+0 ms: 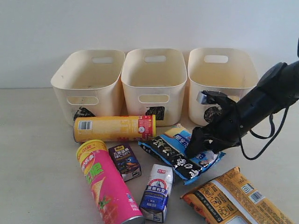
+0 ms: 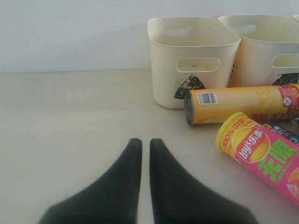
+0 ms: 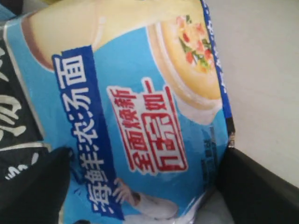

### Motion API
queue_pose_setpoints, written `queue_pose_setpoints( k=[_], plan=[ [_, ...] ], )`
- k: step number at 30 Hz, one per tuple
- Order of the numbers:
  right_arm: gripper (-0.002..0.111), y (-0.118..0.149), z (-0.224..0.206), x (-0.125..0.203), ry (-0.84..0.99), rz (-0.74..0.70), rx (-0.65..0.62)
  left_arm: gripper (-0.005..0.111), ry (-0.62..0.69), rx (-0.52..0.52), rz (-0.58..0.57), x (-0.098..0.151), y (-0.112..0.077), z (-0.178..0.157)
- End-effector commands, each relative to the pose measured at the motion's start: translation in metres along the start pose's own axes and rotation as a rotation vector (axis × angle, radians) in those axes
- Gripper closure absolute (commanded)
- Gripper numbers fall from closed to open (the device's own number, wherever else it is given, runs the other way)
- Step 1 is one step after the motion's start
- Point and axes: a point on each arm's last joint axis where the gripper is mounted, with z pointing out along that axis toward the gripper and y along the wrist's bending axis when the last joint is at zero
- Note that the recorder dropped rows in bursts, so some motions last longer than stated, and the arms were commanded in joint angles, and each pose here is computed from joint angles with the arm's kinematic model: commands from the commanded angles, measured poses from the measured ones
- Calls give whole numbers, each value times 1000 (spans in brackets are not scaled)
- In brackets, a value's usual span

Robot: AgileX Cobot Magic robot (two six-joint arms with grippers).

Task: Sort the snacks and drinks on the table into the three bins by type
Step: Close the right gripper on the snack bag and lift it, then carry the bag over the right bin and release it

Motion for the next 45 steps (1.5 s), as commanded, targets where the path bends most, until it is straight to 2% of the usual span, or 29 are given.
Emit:
queue_pose_setpoints(
  k=[1, 2, 6, 7, 12, 23, 33, 38, 43, 45],
  plan=[
    [31, 8, 19, -1, 17, -59, 43, 101, -10, 1, -3, 0, 0, 0],
    [36, 10, 21, -1, 21, -77, 56, 101, -10, 1, -3, 0, 0, 0],
    [110, 14, 25, -3, 19, -100, 81, 101, -8, 1, -3, 0, 0, 0],
    [106, 14, 25, -3, 20, -101, 86, 101, -8, 1, -3, 0, 0, 0],
    [108, 11, 10, -5, 11, -100, 142, 101, -8, 1, -3, 0, 0, 0],
    [108, 39, -68, -13, -69, -161, 113, 101, -8, 1, -3, 0, 0, 0],
    [108, 53, -138, -15, -230, -160, 141, 101, -10, 1, -3, 0, 0, 0],
    [108, 56, -169, -29, -321, -141, 141, 101, -8, 1, -3, 0, 0, 0],
    [108, 60, -199, -52, -453, -158, 214, 101, -8, 1, -3, 0, 0, 0],
    [108, 57, -210, -60, -517, -146, 292, 101, -8, 1, -3, 0, 0, 0]
  ],
)
